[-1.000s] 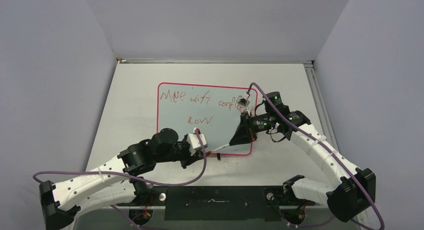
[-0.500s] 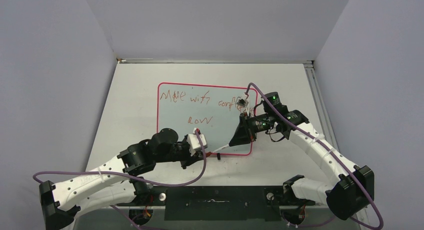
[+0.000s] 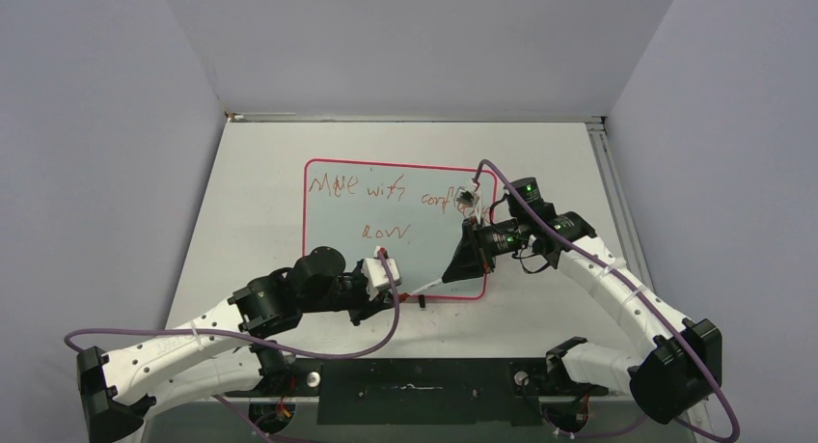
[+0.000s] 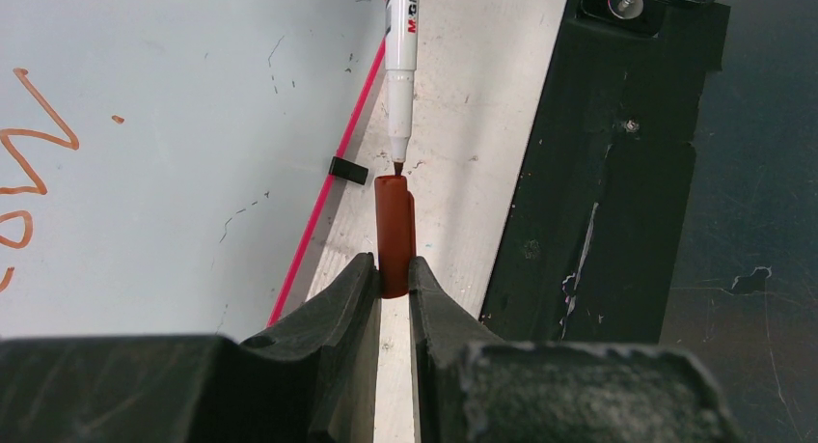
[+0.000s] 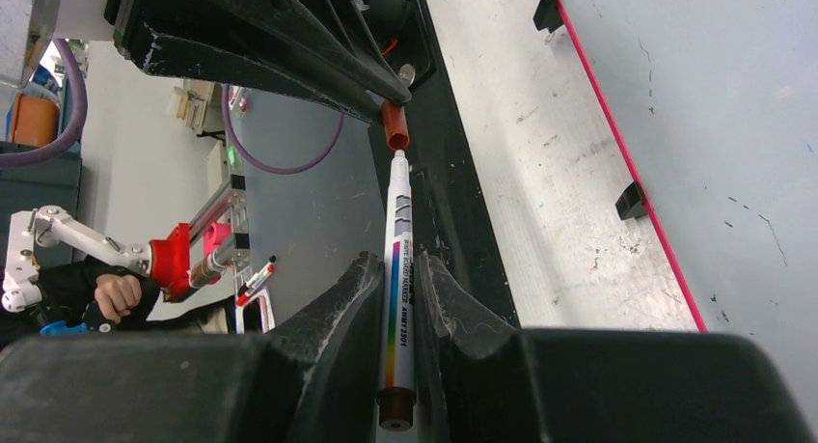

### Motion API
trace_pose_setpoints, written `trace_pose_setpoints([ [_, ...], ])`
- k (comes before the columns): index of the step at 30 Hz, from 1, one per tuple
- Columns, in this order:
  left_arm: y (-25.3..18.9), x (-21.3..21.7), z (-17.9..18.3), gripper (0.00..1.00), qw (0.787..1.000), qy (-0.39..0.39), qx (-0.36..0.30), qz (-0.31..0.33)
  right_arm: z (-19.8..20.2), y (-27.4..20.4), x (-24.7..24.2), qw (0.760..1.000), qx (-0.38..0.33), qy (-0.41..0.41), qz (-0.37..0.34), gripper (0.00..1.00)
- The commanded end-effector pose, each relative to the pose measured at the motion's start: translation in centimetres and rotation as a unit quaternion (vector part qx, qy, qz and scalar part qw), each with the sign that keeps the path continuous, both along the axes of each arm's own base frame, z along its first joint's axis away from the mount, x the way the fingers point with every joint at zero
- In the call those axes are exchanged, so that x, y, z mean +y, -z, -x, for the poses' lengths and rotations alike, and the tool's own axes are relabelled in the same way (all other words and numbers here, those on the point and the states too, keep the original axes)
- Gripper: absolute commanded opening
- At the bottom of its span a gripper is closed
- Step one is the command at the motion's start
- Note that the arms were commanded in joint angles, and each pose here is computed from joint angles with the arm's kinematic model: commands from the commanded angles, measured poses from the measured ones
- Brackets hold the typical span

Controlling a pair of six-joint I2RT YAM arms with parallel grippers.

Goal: Write a sentence on the whiteboard
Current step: Close the whiteboard marker at the center of the board.

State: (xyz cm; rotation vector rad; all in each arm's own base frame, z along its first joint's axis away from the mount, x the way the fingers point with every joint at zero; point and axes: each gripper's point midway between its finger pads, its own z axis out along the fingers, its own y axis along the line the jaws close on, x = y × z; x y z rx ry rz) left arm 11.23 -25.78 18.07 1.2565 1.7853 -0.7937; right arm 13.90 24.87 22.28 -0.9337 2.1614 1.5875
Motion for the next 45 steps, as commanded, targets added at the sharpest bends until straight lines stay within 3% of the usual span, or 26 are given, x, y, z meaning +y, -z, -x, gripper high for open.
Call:
trace_pose_setpoints([
  [1,-0.8,-0.4,0.0,0.00,1.000,0.007,-0.007,0.013,0.2,-1.2,0.5,0.999,-0.028,-0.022,-0.024,0.05],
  [28,-1.5,-0.4,-0.1,0.00,0.999,0.007,-0.016,0.027,1.8,-0.3,2.2,0.997,0.012,-0.059,-0.054,0.05],
  [45,-5.0,-2.0,0.1,0.00,0.994,0.012,-0.022,0.109,3.6,-0.5,4.0,0.994,0.026,-0.083,-0.070,0.05],
])
